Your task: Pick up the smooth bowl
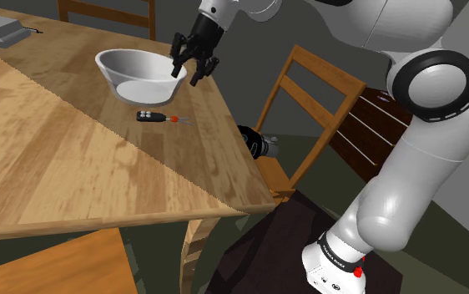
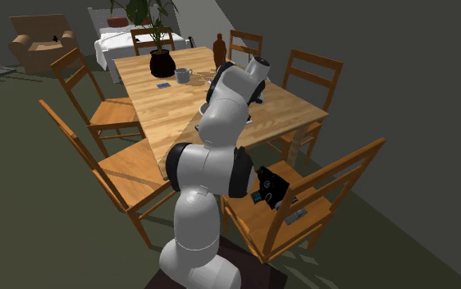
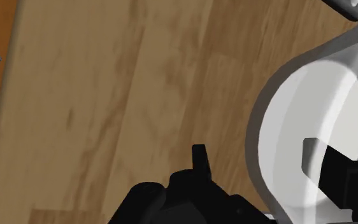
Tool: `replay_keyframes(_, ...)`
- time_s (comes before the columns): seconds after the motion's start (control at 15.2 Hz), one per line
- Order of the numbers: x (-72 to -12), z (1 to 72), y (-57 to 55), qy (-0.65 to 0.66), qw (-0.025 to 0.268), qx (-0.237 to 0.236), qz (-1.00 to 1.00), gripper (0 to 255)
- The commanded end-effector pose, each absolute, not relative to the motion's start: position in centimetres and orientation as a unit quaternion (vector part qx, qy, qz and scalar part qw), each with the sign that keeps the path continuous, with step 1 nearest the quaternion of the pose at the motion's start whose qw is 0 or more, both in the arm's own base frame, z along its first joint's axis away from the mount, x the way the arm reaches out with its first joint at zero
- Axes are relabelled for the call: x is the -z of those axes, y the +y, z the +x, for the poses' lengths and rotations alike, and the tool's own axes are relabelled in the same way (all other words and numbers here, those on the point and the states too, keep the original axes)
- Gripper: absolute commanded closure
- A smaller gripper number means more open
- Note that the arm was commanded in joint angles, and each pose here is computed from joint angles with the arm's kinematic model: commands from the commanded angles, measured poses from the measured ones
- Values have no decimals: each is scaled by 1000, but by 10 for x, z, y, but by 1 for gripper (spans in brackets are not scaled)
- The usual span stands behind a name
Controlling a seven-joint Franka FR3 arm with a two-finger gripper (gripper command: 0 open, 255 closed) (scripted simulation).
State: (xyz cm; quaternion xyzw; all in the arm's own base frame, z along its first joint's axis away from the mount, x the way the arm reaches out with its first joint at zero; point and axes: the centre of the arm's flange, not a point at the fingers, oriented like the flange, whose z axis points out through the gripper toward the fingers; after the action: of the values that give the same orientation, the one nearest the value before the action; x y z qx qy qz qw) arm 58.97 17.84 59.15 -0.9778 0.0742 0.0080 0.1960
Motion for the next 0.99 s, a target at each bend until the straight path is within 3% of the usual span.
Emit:
replay_keyframes(0.0, -591, 590, 178, 74, 196, -8, -978, 255)
replay_keyframes(0.92, -623, 590, 178, 74, 196, -8, -978, 255)
